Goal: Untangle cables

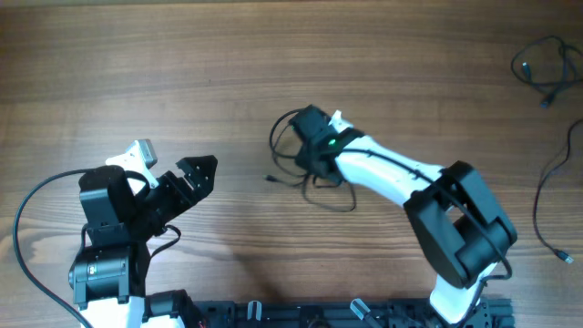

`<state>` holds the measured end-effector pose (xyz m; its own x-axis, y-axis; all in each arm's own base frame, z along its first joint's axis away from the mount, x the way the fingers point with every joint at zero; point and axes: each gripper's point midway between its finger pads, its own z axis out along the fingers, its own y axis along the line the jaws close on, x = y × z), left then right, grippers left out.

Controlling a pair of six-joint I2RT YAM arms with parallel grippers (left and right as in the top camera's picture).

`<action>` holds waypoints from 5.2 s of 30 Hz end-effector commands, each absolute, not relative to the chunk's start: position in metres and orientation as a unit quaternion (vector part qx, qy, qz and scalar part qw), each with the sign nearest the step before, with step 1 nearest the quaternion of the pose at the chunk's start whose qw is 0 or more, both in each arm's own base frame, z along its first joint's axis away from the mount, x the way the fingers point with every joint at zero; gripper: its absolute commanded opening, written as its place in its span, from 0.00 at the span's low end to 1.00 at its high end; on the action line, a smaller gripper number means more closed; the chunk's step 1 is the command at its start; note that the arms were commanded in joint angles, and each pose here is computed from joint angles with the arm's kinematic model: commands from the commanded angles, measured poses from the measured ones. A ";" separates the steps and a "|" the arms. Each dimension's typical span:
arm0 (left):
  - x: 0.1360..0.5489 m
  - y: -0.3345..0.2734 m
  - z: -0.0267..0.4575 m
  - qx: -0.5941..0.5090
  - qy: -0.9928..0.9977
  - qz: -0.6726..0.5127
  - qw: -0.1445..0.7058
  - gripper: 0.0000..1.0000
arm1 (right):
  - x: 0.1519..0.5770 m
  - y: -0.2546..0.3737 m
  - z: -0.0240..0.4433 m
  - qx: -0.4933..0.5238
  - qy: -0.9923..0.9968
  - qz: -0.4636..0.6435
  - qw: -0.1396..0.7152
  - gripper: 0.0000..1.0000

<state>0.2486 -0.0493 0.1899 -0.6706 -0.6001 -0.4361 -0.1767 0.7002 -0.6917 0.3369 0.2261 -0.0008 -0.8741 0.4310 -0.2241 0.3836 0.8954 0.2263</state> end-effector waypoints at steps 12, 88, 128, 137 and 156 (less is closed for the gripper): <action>0.249 -0.052 0.194 -0.214 0.858 -0.318 0.342 1.00 | 0.496 -0.006 0.105 0.166 0.928 0.019 0.333 0.05; 0.249 -0.052 0.194 -0.214 0.858 -0.318 0.342 1.00 | 0.193 -0.027 0.380 0.175 0.812 0.047 0.554 1.00; 0.249 -0.052 0.194 -0.214 0.858 -0.318 0.342 1.00 | 0.171 -0.042 0.244 0.380 0.754 0.111 0.524 1.00; 0.249 -0.052 0.194 -0.214 0.858 -0.318 0.342 1.00 | 0.230 -0.010 0.245 0.122 0.691 0.109 0.705 1.00; 0.249 -0.052 0.194 -0.214 0.858 -0.318 0.342 1.00 | 0.246 -0.013 0.175 0.030 0.706 0.008 0.707 1.00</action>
<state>0.2487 -0.0493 0.1899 -0.6705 -0.6001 -0.4364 -0.1764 0.7002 -0.6918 0.2476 -0.0126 0.1691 -0.0211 0.1582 -0.9872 0.0308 0.9870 0.1575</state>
